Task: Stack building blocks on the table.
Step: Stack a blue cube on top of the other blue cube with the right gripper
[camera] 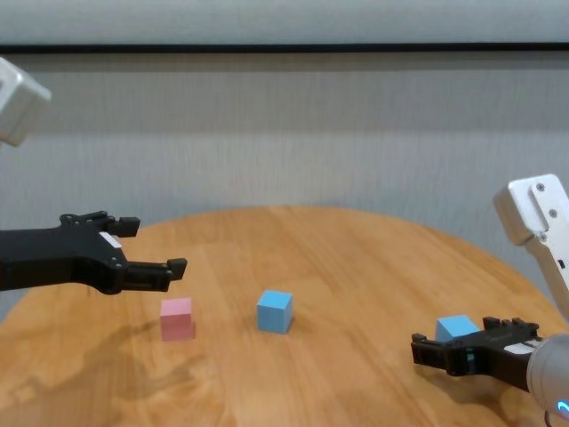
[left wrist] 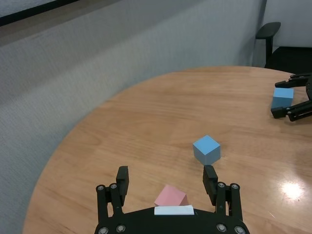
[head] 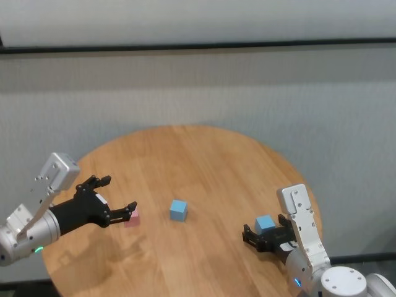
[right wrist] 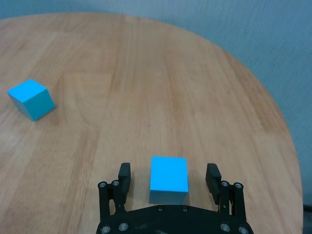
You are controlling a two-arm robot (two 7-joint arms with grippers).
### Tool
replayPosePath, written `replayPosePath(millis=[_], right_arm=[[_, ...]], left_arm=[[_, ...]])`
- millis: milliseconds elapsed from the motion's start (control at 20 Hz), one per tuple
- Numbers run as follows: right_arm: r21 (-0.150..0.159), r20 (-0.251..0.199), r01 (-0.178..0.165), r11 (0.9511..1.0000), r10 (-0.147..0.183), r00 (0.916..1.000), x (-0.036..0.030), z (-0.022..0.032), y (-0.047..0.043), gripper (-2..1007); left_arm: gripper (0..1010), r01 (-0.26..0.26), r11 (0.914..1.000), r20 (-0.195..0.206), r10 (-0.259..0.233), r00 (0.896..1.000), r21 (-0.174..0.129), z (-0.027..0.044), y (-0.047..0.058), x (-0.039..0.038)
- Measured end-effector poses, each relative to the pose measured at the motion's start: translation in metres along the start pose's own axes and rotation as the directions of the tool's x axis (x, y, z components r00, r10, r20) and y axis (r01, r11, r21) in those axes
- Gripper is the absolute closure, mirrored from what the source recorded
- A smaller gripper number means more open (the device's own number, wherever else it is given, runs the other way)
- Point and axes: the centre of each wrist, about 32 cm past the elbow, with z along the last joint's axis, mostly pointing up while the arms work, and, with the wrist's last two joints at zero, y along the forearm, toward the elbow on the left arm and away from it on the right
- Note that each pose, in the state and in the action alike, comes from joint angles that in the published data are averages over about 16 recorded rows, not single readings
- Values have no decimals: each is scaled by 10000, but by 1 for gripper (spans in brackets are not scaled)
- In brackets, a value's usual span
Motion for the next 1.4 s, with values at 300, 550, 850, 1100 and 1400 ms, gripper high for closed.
replayPosePath(millis=[300, 550, 850, 1100, 1400], right_arm=[[-12, 29, 16, 10000, -16, 10000, 2, -4, 3, 165], [-31, 47, 3, 10000, -3, 10000, 4, -6, 3, 315], [-39, 56, -4, 10000, 4, 10000, 5, -10, 0, 495], [56, 74, -38, 10000, 38, 10000, 15, 6, -9, 592], [584, 214, -292, 9979, 279, 9994, 74, 92, -33, 635]], left_arm=[[10, 0, 10000, 0, 0, 10000, 0, 0, 0, 0], [10, 0, 10000, 0, 0, 10000, 0, 0, 0, 0], [10, 0, 10000, 0, 0, 10000, 0, 0, 0, 0], [10, 0, 10000, 0, 0, 10000, 0, 0, 0, 0], [10, 0, 10000, 0, 0, 10000, 0, 0, 0, 0]])
